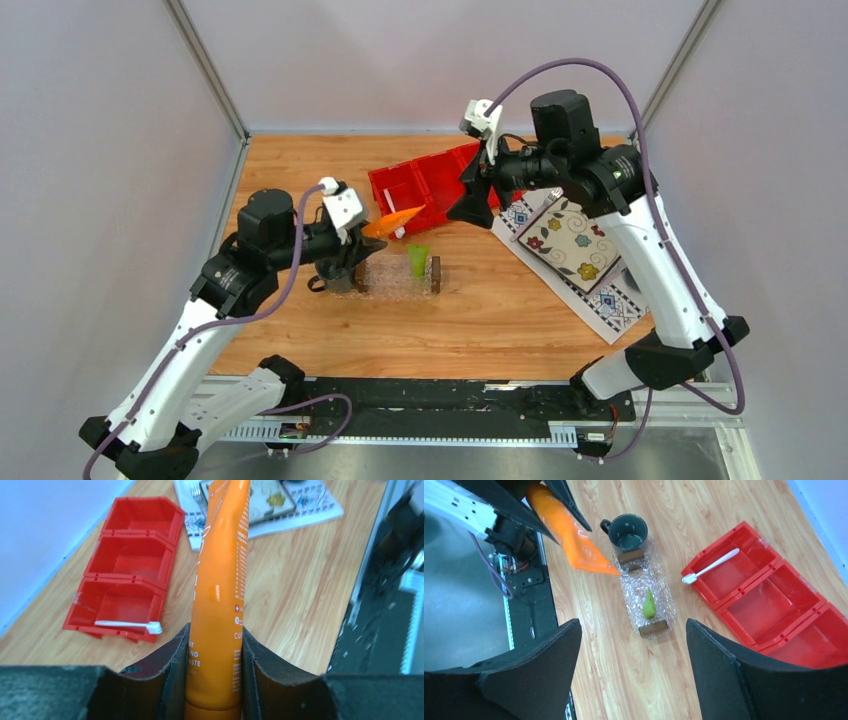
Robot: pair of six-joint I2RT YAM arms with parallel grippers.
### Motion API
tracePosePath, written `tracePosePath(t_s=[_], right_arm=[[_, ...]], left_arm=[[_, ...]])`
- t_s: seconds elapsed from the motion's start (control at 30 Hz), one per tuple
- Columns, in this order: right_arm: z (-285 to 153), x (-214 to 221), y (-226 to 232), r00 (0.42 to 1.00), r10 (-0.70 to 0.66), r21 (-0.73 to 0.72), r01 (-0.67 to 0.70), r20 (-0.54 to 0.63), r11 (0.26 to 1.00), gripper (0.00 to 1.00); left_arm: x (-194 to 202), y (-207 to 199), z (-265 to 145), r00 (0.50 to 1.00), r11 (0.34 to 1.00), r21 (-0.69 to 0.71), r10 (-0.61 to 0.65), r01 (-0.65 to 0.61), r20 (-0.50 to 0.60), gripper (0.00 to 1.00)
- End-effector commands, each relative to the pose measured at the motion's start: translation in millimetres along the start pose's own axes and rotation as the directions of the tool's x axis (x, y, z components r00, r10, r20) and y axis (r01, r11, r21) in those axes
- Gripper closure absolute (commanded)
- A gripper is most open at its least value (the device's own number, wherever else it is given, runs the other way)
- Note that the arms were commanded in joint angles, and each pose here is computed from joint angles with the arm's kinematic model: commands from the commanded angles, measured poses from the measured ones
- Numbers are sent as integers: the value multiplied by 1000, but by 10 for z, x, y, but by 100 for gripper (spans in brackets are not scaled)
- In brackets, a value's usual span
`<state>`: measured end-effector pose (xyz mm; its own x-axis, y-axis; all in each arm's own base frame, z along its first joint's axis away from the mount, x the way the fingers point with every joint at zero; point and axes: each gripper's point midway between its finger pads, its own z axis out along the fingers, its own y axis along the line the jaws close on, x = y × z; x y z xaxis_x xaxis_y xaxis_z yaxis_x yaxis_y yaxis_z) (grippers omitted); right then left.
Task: Prepare toiletry sets of a toothbrush and toothpaste on the tray
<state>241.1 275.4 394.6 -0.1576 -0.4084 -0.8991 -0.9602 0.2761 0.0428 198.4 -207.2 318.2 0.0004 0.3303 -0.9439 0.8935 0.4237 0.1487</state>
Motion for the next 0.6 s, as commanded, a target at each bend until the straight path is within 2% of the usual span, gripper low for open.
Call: tracePosePath(t_s=[0.0,0.07,0.1,0.17,0.2,0.37,0.4,0.47,0.5,0.57], right_arm=[[-171,-380,53,979,-52,-19,57,199,998,20],[-175,-403,90,973,-35,-50,48,229,998,19],[-198,-478,139,964,-26,-82,50,266,995,19],[-137,-432,160,962,11,-123,24,272,992,19],[-133,-493,200,953,27,-154,21,301,988,19],[-86,-523,312,932,89,-255,4,350,967,19],[-113,-617,342,918,65,-269,46,390,962,19],[-140,-685,393,910,109,-309,22,399,951,19],[-168,-733,430,907,111,-330,32,406,944,19],[-190,-785,458,904,141,-356,13,403,934,19]], left_arm=[[-838,69,-156,958,993,33,-116,112,263,100],[-1080,67,-208,927,987,74,-162,146,338,100],[-1140,93,-222,905,972,96,-236,216,354,100],[-1339,79,-263,872,964,146,-262,221,413,100],[-1387,82,-262,851,946,178,-321,270,416,100],[-1624,-13,-306,779,910,316,-398,268,484,100],[-1640,-26,-305,755,883,355,-453,306,475,100],[-1679,-69,-325,728,877,398,-457,270,511,100],[-1683,-91,-332,709,854,431,-495,291,502,100],[-1666,-104,-326,699,850,447,-500,281,511,100]])
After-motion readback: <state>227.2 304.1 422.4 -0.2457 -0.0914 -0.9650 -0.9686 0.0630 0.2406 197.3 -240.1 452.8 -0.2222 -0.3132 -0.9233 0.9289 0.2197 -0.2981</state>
